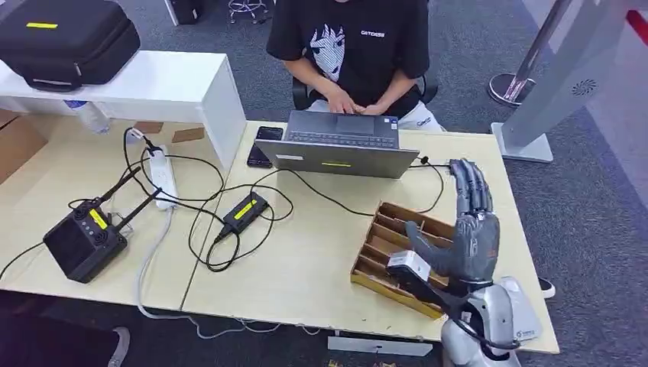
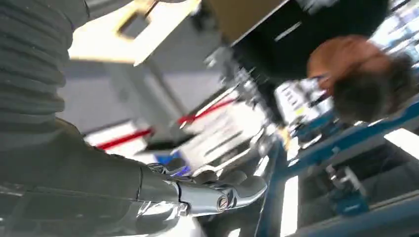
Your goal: Pass the card to the sensor for recognition and then transmit it.
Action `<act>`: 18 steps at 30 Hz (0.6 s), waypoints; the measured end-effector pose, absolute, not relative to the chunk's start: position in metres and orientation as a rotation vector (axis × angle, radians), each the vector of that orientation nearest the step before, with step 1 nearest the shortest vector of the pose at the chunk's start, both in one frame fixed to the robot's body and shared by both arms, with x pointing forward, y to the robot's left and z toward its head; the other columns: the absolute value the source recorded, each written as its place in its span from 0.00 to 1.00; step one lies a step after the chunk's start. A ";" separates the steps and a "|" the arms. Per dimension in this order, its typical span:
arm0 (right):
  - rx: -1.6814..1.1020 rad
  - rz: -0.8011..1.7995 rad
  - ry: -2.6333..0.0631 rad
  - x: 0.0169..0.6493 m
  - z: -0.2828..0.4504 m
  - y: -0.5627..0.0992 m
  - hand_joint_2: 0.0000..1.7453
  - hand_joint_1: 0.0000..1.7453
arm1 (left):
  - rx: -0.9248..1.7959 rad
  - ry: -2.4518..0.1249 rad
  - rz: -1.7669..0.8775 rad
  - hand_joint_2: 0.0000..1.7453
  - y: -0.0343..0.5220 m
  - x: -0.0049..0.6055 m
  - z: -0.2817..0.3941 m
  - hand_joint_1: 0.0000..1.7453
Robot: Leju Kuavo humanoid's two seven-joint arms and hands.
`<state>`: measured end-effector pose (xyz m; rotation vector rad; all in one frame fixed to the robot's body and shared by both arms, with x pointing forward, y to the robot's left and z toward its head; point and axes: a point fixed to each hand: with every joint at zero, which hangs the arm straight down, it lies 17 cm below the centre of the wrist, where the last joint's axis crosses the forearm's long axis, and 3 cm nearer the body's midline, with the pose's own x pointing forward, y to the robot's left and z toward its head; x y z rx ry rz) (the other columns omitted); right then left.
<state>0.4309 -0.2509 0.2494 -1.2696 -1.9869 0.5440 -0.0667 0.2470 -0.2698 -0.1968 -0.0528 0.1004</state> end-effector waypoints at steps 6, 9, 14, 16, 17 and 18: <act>-1.528 0.635 -1.785 0.429 0.231 -0.285 1.00 0.00 | -0.194 -0.051 0.106 1.00 0.246 -0.066 -0.270 0.00; -1.532 0.655 -1.720 0.433 0.216 -0.294 1.00 0.00 | -0.194 -0.048 0.108 1.00 0.246 -0.067 -0.270 0.00; -1.503 0.718 -1.631 0.440 0.188 -0.298 1.00 0.00 | -0.194 -0.047 0.111 1.00 0.246 -0.066 -0.270 0.00; -1.496 0.752 -1.604 0.443 0.178 -0.297 1.00 0.00 | -0.194 -0.047 0.111 1.00 0.246 -0.066 -0.270 0.00; -1.491 0.764 -1.590 0.444 0.173 -0.297 1.00 0.00 | -0.194 -0.048 0.113 1.00 0.246 -0.066 -0.270 0.00; -1.486 0.769 -1.584 0.445 0.170 -0.297 1.00 0.00 | -0.194 -0.048 0.113 1.00 0.246 -0.066 -0.270 0.00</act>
